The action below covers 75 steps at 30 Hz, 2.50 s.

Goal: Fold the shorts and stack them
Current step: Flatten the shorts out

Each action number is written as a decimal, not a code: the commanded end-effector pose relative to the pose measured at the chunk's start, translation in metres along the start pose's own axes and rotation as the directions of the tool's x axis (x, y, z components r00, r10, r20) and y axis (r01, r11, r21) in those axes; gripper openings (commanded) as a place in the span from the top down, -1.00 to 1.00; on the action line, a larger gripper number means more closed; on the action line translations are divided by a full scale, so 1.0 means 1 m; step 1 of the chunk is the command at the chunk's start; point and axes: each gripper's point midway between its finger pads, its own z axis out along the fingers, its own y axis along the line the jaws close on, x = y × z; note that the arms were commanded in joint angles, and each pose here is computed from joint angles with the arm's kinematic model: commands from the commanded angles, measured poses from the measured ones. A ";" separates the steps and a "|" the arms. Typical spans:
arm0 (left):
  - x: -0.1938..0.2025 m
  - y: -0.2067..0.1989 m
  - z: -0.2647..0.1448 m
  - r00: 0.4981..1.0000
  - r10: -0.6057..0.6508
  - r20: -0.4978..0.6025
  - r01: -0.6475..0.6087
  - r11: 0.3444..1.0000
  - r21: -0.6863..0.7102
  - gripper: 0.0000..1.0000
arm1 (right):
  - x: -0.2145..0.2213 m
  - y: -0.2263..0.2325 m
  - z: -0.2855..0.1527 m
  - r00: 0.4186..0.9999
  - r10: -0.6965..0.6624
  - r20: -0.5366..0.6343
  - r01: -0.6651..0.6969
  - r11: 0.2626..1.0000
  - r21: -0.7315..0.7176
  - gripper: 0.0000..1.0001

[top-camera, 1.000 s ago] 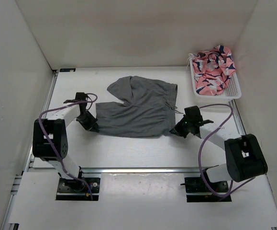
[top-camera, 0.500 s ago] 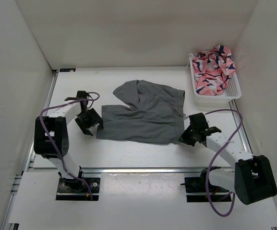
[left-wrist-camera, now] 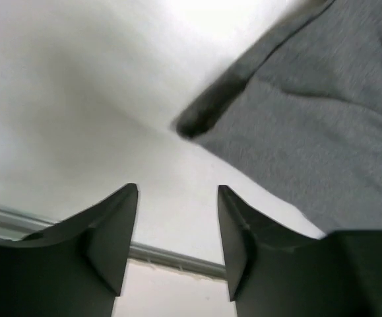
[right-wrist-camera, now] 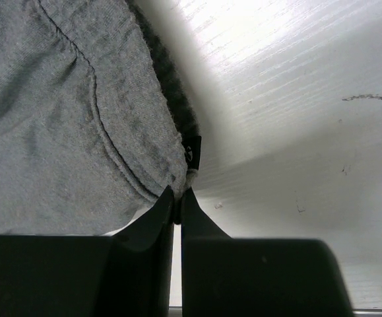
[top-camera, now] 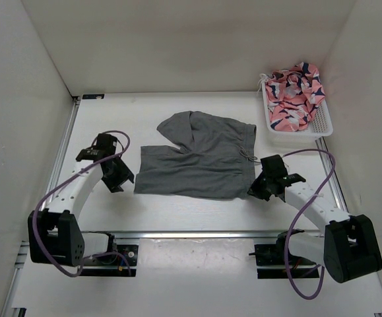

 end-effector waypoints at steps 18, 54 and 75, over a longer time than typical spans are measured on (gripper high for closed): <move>0.012 -0.025 0.081 0.990 0.013 -0.138 -0.025 0.996 -0.084 -0.40 | -0.012 0.011 -0.004 0.999 -0.015 0.032 0.015 1.000 -0.019 1.00; -0.041 -0.065 0.038 0.995 0.095 -0.003 -0.095 0.995 0.004 0.80 | -0.050 0.038 -0.004 0.997 0.023 0.072 -0.020 0.999 -0.049 1.00; -0.149 -0.072 -0.419 0.548 -0.388 0.741 -0.198 0.801 0.565 0.80 | -0.131 0.170 -0.356 0.750 -0.238 0.618 0.567 0.712 -0.414 1.00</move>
